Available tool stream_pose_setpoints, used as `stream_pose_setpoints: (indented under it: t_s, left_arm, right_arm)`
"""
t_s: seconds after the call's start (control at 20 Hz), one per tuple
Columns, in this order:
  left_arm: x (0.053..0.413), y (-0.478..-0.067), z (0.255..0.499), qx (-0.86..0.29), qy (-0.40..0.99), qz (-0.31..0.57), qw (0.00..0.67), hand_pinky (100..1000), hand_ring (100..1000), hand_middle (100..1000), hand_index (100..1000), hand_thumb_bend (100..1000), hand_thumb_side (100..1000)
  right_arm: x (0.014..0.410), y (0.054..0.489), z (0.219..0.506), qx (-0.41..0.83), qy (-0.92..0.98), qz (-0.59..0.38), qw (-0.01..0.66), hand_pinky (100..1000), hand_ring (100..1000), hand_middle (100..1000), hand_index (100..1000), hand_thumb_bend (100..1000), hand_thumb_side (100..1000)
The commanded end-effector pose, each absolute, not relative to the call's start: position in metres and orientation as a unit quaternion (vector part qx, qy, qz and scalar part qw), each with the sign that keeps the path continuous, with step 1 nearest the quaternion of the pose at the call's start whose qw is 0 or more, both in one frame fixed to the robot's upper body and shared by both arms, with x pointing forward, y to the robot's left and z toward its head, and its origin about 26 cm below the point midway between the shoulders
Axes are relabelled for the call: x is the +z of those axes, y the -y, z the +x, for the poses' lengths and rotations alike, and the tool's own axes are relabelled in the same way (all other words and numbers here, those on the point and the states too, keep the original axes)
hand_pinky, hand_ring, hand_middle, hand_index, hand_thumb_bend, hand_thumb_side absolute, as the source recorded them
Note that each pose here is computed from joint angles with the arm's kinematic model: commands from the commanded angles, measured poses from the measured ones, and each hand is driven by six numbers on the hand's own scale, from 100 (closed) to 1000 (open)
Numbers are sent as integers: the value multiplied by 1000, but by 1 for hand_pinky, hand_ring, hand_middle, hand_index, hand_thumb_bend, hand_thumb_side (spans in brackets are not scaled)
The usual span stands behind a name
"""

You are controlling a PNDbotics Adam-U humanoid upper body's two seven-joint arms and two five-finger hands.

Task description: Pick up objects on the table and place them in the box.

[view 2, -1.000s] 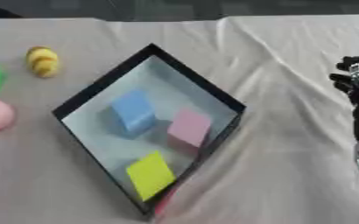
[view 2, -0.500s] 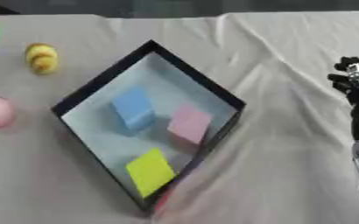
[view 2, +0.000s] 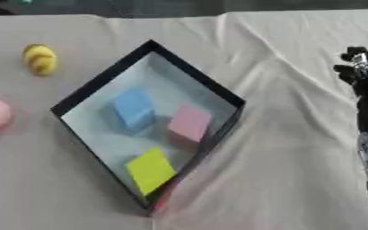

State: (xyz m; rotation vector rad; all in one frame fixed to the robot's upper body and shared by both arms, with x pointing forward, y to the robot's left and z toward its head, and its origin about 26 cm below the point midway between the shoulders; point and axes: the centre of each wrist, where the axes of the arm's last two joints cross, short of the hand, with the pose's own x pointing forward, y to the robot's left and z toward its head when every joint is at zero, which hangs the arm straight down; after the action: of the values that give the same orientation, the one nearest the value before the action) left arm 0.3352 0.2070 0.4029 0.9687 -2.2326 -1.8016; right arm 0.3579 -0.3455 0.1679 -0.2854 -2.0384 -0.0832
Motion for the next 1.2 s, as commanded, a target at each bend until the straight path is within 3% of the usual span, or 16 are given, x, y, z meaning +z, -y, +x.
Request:
stream_pose_setpoints:
  t_s: [0.05,0.4,0.5,0.55,0.8,0.85,0.9,0.95,1.0,1.1,1.2]
  left_arm:
    - [400,-179,327,-629,722,285,40,508,392,319,335,639,100]
    - [336,-135,376,-693,667,252,107,540,443,357,379,661,100]
    - [319,-127,388,-705,652,256,111,543,450,366,387,661,100]
    - [313,-125,392,-708,648,259,109,555,470,402,434,665,100]
    - [293,-120,407,-711,642,270,98,556,472,406,441,666,100]
    - [290,-121,409,-713,639,269,101,829,841,831,853,757,100]
    - [287,-124,413,-717,635,266,108,876,900,890,916,735,330]
    - [286,-127,415,-719,633,263,114,880,904,895,921,734,350]
    - [286,-129,417,-719,633,260,118,886,910,921,967,723,467]
    - [287,-133,417,-715,640,250,124,877,898,933,1000,713,547]
    - [291,-138,416,-704,655,243,129,871,887,905,976,677,526]
  right_arm:
    - [187,351,355,-22,861,-126,492,850,748,745,792,100,663]
    - [191,346,358,-22,866,-111,488,849,747,745,792,100,653]
    - [192,344,358,-20,867,-107,486,849,747,747,792,100,653]
    - [192,343,358,-20,867,-106,486,849,747,749,791,100,653]
    - [193,342,359,-20,868,-104,485,849,747,749,791,100,653]
    - [193,342,359,-20,868,-104,486,848,747,750,791,100,655]
    - [192,343,359,-20,867,-105,487,848,747,750,790,100,656]
    - [192,343,358,-20,867,-105,487,848,747,750,790,100,656]
    - [192,343,359,-20,867,-105,487,849,747,750,790,100,656]
    - [193,343,359,-20,867,-105,487,848,747,750,790,100,653]
    - [193,344,358,-20,867,-106,486,848,747,749,790,100,652]
